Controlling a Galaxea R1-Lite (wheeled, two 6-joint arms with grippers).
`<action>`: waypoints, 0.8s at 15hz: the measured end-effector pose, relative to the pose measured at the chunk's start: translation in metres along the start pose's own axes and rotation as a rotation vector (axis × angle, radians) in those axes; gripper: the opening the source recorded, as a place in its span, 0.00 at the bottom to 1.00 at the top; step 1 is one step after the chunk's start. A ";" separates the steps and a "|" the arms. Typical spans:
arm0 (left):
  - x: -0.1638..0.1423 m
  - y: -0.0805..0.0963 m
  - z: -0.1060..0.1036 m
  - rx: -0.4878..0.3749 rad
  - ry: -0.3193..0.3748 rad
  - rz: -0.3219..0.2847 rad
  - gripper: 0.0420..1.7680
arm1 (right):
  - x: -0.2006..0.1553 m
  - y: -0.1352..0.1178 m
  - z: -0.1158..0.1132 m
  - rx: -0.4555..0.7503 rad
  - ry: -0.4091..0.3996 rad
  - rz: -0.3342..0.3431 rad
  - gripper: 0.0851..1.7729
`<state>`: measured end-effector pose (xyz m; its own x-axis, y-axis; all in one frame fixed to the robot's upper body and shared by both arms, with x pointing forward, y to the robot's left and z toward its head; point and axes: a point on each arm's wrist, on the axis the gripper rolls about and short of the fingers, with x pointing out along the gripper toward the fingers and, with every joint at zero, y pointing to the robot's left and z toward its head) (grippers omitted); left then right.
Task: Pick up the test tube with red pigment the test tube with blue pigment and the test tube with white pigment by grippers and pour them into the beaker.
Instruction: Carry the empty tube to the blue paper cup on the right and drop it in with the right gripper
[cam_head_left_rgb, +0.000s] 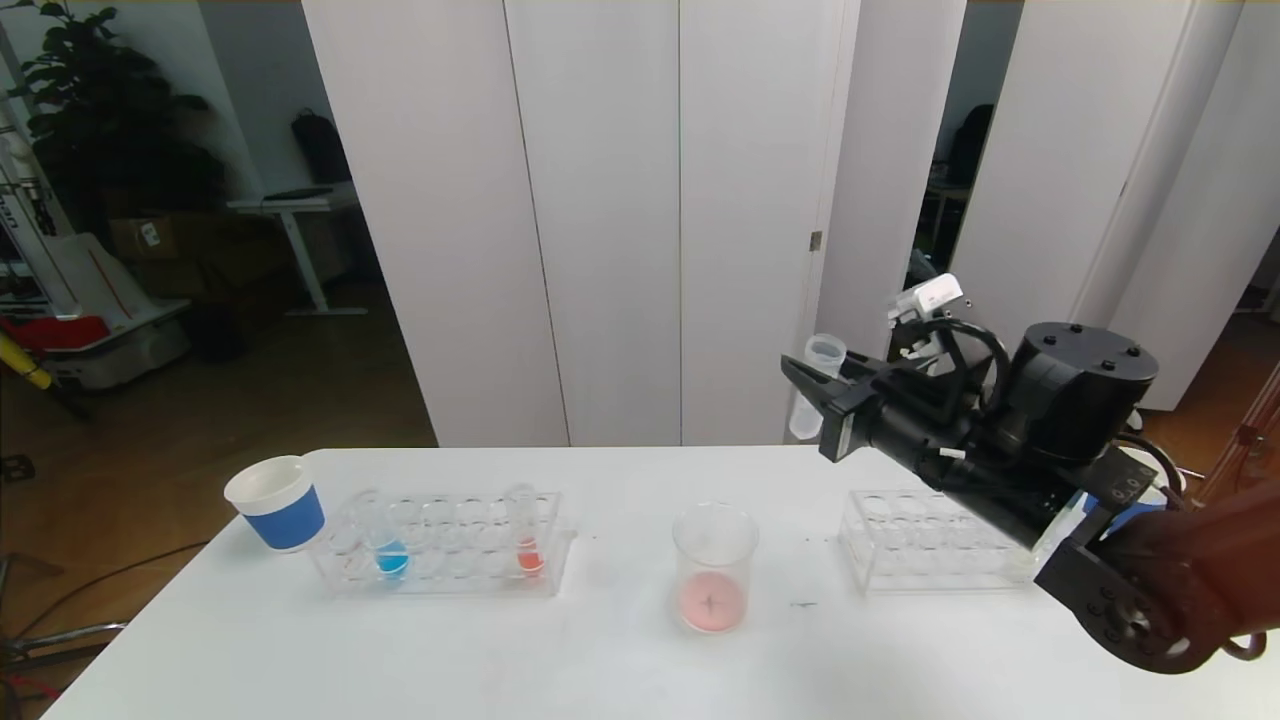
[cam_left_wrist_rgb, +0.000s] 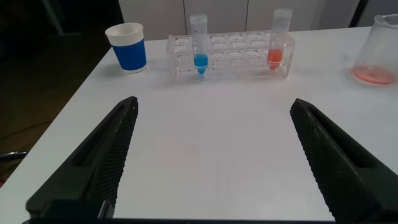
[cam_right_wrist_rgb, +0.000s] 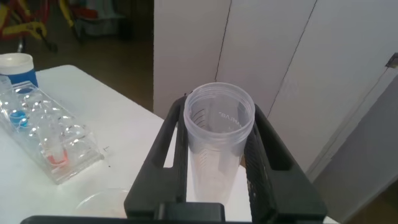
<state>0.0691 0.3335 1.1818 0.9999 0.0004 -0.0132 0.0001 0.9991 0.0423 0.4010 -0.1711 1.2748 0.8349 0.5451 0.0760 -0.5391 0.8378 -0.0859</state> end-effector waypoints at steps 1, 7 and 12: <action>0.000 0.000 0.000 0.000 0.000 0.000 0.99 | 0.000 -0.002 0.002 0.008 -0.006 -0.021 0.31; 0.000 0.000 0.000 0.000 0.000 0.000 0.99 | -0.002 -0.012 0.008 0.013 -0.031 -0.091 0.31; 0.000 0.000 0.000 0.000 0.000 0.000 0.99 | -0.011 -0.030 0.022 -0.007 -0.104 -0.156 0.31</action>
<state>0.0691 0.3335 1.1817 0.9999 0.0009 -0.0132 -0.0003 0.9991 0.0427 0.4059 -0.2017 1.2983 0.8924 0.4086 0.1913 -0.4024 0.9126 -0.0722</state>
